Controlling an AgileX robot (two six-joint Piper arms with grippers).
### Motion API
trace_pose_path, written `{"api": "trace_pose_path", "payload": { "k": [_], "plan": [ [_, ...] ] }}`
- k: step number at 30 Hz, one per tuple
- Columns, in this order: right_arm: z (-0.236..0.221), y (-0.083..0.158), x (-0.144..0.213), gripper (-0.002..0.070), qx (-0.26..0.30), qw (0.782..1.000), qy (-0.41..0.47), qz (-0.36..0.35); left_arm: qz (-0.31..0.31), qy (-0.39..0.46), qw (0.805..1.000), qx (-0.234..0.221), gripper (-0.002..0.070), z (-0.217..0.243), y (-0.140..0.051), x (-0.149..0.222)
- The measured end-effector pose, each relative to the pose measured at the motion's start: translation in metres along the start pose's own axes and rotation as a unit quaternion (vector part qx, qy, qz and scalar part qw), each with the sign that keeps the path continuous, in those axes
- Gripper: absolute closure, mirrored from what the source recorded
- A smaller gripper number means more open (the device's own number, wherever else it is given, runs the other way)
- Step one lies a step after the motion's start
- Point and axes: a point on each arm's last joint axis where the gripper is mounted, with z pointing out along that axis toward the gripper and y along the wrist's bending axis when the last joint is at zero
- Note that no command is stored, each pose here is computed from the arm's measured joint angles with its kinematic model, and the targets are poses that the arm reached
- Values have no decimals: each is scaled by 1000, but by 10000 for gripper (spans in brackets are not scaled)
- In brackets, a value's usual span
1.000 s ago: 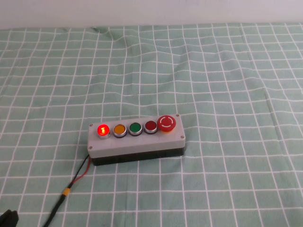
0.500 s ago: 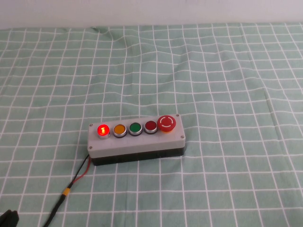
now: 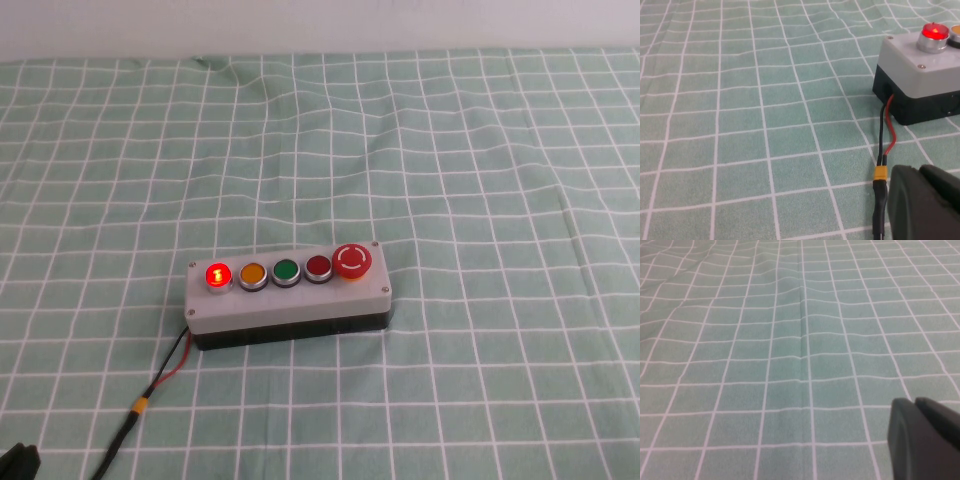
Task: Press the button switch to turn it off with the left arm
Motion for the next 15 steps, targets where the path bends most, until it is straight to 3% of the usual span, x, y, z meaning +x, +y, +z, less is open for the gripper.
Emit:
{"api": "trace_pose_path", "payload": {
  "k": [5,9,15],
  "plan": [
    [0,0,0,694,0,1000,0,0,-1,-21,1000,1,677,0,0,-4],
    [0,0,0,694,0,1000,0,0,-3,-97,995,6,677,-2,-1,-18],
    [0,0,0,694,0,1000,0,0,-10,-261,965,16,677,-12,-2,-46]
  ]
}}
